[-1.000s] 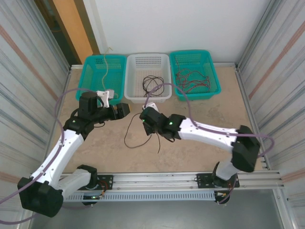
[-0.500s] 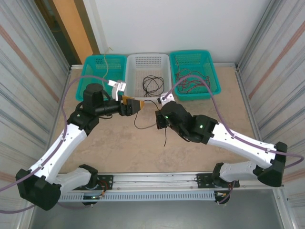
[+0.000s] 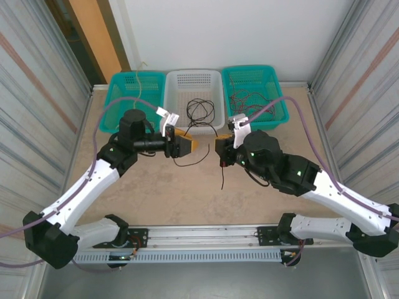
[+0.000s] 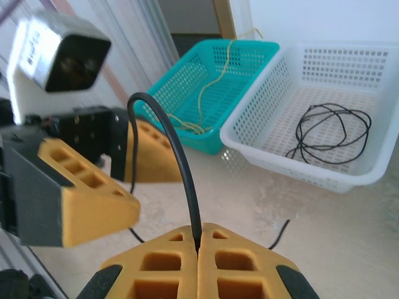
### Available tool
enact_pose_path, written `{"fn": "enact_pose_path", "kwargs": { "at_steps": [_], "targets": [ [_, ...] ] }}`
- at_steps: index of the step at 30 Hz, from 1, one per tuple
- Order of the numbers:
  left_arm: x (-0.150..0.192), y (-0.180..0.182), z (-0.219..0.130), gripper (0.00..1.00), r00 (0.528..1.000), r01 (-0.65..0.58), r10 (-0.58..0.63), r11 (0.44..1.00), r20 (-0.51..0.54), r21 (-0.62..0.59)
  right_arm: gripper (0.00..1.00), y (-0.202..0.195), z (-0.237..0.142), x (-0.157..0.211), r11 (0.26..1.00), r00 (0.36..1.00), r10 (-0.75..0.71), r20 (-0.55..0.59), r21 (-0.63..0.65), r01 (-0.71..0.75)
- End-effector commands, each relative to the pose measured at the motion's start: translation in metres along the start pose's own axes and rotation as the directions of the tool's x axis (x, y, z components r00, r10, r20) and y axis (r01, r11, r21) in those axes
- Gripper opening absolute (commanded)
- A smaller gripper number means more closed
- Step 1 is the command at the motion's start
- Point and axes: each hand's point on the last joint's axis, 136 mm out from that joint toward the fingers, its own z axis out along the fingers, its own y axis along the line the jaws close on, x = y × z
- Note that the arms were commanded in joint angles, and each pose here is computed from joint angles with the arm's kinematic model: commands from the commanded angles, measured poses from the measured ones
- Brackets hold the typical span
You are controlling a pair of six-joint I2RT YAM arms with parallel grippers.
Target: Untangle the cables
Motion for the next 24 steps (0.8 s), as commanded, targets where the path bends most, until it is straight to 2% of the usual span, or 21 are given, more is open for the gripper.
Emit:
{"fn": "enact_pose_path", "kwargs": {
  "at_steps": [1, 4, 11, 16, 19, 24],
  "targets": [
    [-0.004, -0.010, -0.001, 0.61, 0.999, -0.047, 0.047, 0.998, 0.012, 0.036, 0.00, 0.006, -0.018, -0.025, 0.997, 0.996, 0.050, 0.067, -0.066, -0.046],
    [-0.007, -0.014, -0.002, 0.51, 0.998, -0.061, 0.060, 0.997, 0.020, 0.047, 0.00, 0.005, -0.024, -0.029, 0.994, 0.994, 0.075, 0.081, -0.090, -0.068],
    [-0.006, -0.010, -0.004, 0.58, 0.996, -0.086, 0.086, 0.996, 0.019, 0.018, 0.00, 0.001, -0.035, -0.034, 0.980, 0.984, 0.147, 0.101, -0.147, -0.132],
    [-0.005, -0.010, 0.000, 0.39, 0.997, -0.078, 0.077, 0.996, 0.014, 0.038, 0.00, -0.003, -0.040, -0.035, 0.977, 0.979, 0.169, 0.111, -0.152, -0.151],
    [-0.008, -0.009, 0.001, 0.22, 0.997, -0.074, 0.074, 0.996, 0.019, 0.039, 0.00, -0.007, -0.037, -0.031, 0.979, 0.980, 0.170, 0.101, -0.133, -0.156],
    [-0.021, -0.032, -0.005, 0.00, 0.994, -0.105, 0.101, 0.991, 0.048, 0.078, 0.00, -0.025, -0.030, -0.020, 0.979, 0.977, 0.197, 0.079, -0.071, -0.192]
  ]
}}
